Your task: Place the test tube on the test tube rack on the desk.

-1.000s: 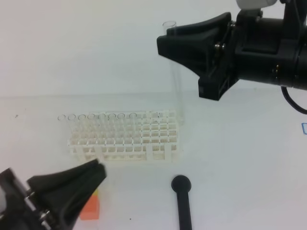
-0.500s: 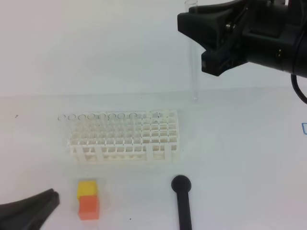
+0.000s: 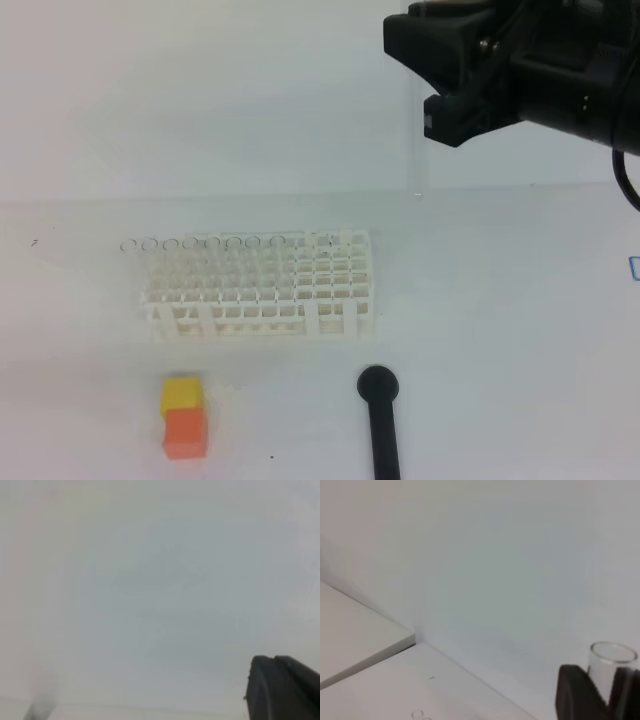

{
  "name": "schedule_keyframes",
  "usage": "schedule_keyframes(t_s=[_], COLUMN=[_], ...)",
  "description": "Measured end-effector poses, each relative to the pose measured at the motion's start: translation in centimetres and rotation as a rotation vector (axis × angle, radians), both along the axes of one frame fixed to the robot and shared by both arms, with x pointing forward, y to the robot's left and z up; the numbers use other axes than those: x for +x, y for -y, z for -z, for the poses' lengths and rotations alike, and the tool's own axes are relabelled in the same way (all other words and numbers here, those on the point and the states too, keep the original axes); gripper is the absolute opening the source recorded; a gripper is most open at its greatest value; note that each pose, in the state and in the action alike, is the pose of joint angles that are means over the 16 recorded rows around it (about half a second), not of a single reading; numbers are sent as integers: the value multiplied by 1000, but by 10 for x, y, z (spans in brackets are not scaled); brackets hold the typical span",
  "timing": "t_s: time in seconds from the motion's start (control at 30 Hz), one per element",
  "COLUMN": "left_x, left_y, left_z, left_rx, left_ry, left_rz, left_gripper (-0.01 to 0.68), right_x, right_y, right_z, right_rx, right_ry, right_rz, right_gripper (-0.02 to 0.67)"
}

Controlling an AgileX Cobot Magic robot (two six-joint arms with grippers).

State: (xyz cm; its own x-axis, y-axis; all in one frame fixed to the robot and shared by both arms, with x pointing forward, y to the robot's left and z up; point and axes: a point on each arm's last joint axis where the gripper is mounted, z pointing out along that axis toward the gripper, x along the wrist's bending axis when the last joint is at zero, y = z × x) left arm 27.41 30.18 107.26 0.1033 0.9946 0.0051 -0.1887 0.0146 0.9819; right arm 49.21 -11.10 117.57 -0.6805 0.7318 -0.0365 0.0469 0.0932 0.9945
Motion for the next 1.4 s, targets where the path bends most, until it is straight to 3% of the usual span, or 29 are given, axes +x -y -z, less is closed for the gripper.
schedule_keyframes(t_s=[0.2,0.6,1.03,1.4], left_x=[5,20,18,18], left_y=[-3,-5,-9,-2], left_z=[29,103,119,121], left_rx=[-62,-159,-143,-66], left_ry=[-23,-255,-426,-440], left_rz=[-110,-161,-216,-131], left_gripper=[-1,-1,-1,-1], right_x=[2,31,61,51], right_y=[0,-24,-88,-118], right_z=[4,35,120,156], right_rx=[4,109,116,77], right_ry=[-44,-65,90,141], right_rz=[37,178,206,176], right_gripper=[128,128,128,128])
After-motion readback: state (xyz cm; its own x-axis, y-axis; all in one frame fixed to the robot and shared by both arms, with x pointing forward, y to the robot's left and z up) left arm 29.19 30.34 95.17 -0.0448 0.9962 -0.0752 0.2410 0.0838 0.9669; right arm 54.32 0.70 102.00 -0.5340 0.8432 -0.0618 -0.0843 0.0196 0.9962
